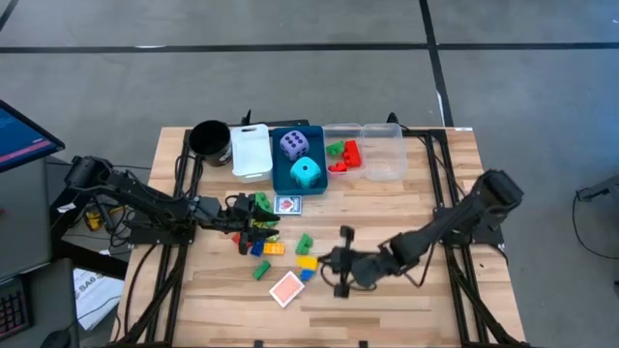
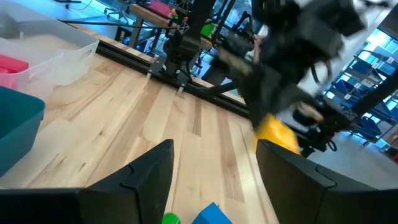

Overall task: Pick & Place Toys
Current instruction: Put the yellow 1 stud game piece into the left transparent bin

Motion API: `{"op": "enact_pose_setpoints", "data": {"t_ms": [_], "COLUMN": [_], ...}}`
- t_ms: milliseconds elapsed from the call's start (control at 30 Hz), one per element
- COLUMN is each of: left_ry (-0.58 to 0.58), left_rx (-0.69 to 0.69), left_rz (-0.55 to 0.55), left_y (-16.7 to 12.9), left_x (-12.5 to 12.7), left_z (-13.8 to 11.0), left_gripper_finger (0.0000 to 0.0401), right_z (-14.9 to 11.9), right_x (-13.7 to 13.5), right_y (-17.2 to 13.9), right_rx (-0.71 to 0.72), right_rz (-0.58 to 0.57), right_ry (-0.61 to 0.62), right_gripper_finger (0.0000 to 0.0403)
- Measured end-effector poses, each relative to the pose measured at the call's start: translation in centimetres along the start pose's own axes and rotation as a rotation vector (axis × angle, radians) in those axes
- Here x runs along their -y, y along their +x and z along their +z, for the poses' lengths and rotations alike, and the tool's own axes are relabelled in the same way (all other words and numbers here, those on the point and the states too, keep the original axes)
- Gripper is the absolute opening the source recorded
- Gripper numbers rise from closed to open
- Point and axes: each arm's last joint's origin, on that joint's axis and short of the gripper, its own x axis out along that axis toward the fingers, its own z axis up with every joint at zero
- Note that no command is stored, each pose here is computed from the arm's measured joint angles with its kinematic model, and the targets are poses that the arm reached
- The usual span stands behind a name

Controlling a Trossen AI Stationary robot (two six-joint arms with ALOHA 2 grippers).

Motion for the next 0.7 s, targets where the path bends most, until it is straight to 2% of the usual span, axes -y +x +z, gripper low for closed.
{"op": "enact_pose_setpoints", "data": {"t_ms": [233, 400, 567, 700], "left_ry": [0.004, 0.002, 0.0, 0.001], "left_rx": [-0.02, -0.023, 0.013, 0.023], "left_rz": [0.009, 0.011, 0.028, 0.047], "left_y": [0.0, 0.0, 0.0, 0.0], "left_x": [-0.1, -0.1, -0.1, -0.1], "left_z": [-0.2, -0.2, 0.0, 0.1], "left_gripper_finger": [0.0223, 0.0223, 0.0223, 0.0223], "right_z": [2.4, 3.8, 4.5, 3.8], "right_x": [7.2, 11.8, 16.4, 20.7], "right_y": [-3.0, -4.4, -4.4, -3.3], "right_rx": [-0.078, -0.064, -0.078, -0.171], "right_rz": [-0.235, -0.372, -0.494, -0.572], "right_ry": [0.04, 0.091, 0.104, 0.133], "right_gripper_finger": [0.0, 0.0, 0.0, 0.0]}}
